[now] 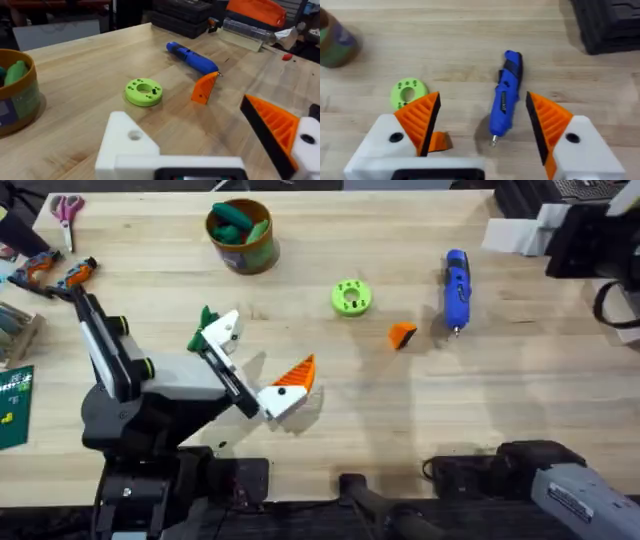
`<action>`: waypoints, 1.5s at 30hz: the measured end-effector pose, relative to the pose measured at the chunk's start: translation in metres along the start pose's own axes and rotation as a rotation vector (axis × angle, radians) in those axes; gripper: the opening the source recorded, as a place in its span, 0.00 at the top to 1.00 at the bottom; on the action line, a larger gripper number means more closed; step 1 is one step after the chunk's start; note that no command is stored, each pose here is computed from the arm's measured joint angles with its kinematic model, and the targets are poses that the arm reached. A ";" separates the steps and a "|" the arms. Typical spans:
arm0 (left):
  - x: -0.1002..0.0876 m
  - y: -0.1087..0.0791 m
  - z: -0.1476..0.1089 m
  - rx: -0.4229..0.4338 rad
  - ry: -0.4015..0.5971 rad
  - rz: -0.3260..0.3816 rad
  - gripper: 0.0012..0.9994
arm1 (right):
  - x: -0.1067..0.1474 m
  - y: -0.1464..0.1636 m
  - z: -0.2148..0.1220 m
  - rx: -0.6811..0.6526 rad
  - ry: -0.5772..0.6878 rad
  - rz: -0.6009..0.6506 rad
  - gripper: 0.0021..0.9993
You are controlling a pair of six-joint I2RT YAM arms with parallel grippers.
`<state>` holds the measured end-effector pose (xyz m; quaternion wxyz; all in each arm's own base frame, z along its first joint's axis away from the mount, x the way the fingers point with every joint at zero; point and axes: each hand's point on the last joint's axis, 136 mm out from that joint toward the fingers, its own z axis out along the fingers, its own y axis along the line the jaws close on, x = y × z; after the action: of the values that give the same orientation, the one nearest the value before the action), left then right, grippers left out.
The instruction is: Pick up the gripper from the table and insert it into the empty holder that is missing its gripper. Then pick up a screw, insert it into the mounting hole, and use the screwdriver to tighten it. Finally, clean up the table by picking up the vegetable and placing it into the bucket.
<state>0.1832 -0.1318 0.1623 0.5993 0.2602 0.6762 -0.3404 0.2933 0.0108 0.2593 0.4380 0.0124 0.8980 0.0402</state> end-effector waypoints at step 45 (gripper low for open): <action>0.000 0.000 0.000 0.000 0.000 0.071 0.01 | 0.167 0.106 0.101 -0.156 0.906 -0.303 0.01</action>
<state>0.1832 -0.1318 0.1622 0.6110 0.2841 0.6665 -0.3188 0.2686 0.1324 0.0755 0.0032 -0.1702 0.9844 0.0443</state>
